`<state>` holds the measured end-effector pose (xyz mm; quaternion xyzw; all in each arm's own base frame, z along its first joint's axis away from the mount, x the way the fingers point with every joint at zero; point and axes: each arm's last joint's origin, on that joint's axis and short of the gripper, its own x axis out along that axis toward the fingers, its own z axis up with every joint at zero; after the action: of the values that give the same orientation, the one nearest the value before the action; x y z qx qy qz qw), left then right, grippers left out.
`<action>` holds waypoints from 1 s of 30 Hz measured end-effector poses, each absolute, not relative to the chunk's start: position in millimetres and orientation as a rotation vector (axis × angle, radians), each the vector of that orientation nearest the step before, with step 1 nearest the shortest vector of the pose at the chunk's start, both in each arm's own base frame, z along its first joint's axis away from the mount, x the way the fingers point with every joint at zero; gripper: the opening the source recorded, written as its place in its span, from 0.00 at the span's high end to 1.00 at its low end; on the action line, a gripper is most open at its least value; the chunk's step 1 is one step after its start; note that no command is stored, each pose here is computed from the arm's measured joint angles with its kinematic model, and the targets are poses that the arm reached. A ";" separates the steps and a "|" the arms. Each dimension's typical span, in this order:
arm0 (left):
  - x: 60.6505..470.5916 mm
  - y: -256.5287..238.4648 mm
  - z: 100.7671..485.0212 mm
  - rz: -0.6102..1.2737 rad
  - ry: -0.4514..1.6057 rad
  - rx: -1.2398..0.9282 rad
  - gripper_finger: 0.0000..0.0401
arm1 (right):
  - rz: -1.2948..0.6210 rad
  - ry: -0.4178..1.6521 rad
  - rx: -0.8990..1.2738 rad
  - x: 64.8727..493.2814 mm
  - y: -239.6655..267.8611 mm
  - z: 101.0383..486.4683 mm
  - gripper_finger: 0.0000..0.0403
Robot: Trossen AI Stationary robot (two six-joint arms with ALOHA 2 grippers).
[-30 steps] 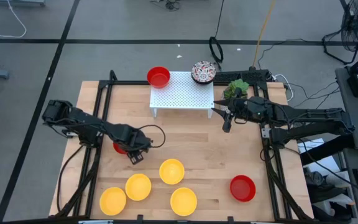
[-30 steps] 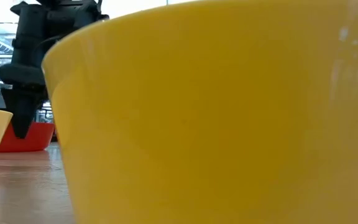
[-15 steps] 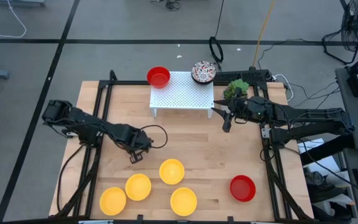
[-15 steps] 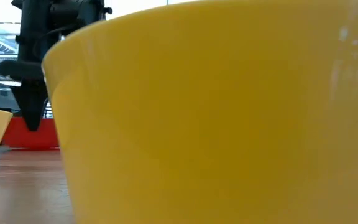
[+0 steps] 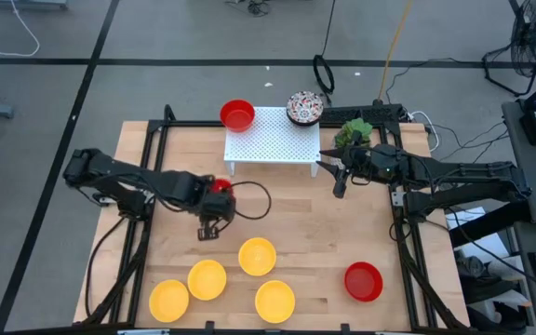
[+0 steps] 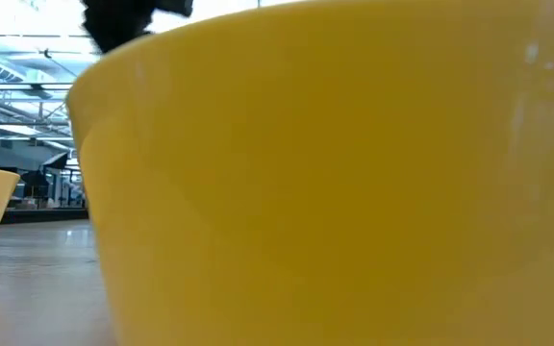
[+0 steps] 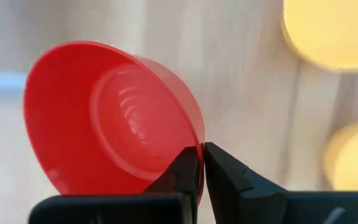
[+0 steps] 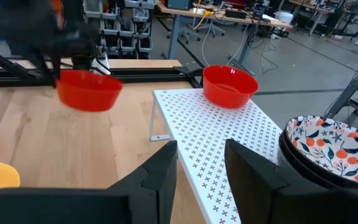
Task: Pick & Place Mini bowls
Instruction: Stack the red bowl on the red bowl on the shelf
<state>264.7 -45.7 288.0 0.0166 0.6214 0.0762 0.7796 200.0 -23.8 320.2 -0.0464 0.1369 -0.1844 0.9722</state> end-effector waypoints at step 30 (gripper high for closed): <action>295.9 173.4 324.3 0.539 1.037 0.187 0.92 | -0.378 0.302 -0.039 199.1 -23.5 316.8 0.70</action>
<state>295.9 173.4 324.3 0.0883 0.4888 0.2539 0.8300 199.1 -23.5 316.8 -0.0191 0.1496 -0.1873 0.9707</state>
